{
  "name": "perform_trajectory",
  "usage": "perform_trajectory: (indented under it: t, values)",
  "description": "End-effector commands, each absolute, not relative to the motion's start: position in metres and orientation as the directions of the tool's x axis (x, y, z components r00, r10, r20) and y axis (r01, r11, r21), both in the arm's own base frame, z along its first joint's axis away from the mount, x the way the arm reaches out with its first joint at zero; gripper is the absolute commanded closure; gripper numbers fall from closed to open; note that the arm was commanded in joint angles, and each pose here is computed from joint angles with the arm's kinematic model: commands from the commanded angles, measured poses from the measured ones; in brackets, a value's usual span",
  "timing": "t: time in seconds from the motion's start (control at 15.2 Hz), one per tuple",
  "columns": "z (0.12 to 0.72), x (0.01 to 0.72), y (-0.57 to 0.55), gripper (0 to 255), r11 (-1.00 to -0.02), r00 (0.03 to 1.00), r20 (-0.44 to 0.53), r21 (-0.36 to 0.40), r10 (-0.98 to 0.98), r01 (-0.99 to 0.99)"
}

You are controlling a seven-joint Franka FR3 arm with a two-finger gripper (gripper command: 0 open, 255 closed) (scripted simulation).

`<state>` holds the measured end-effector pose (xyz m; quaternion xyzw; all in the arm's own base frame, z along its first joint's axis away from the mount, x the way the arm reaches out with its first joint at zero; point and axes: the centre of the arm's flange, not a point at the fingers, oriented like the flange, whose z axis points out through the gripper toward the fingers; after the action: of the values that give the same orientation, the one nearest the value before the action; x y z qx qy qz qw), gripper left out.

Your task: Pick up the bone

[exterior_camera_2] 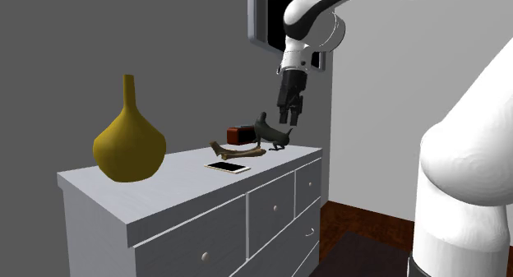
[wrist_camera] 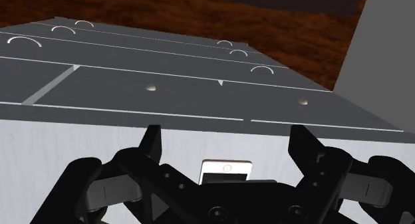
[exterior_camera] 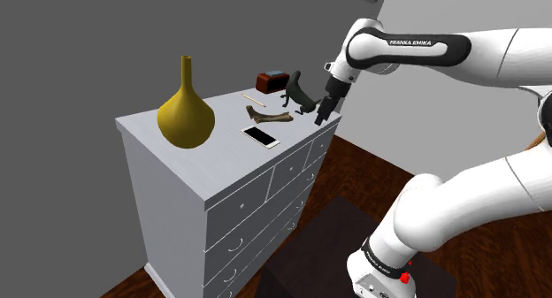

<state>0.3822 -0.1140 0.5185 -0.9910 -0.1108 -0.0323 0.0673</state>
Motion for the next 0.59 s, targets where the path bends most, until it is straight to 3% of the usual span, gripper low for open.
perform_trajectory:
  t: [0.0, 0.53]
  values:
    - [0.507, 0.403, -0.132, 0, -0.942, 0.950, 0.094, -0.128, 0.299, 0.309]
    - [0.471, 0.496, -0.178, 0, -0.788, 0.798, 0.153, -0.135, 0.582, 0.601]
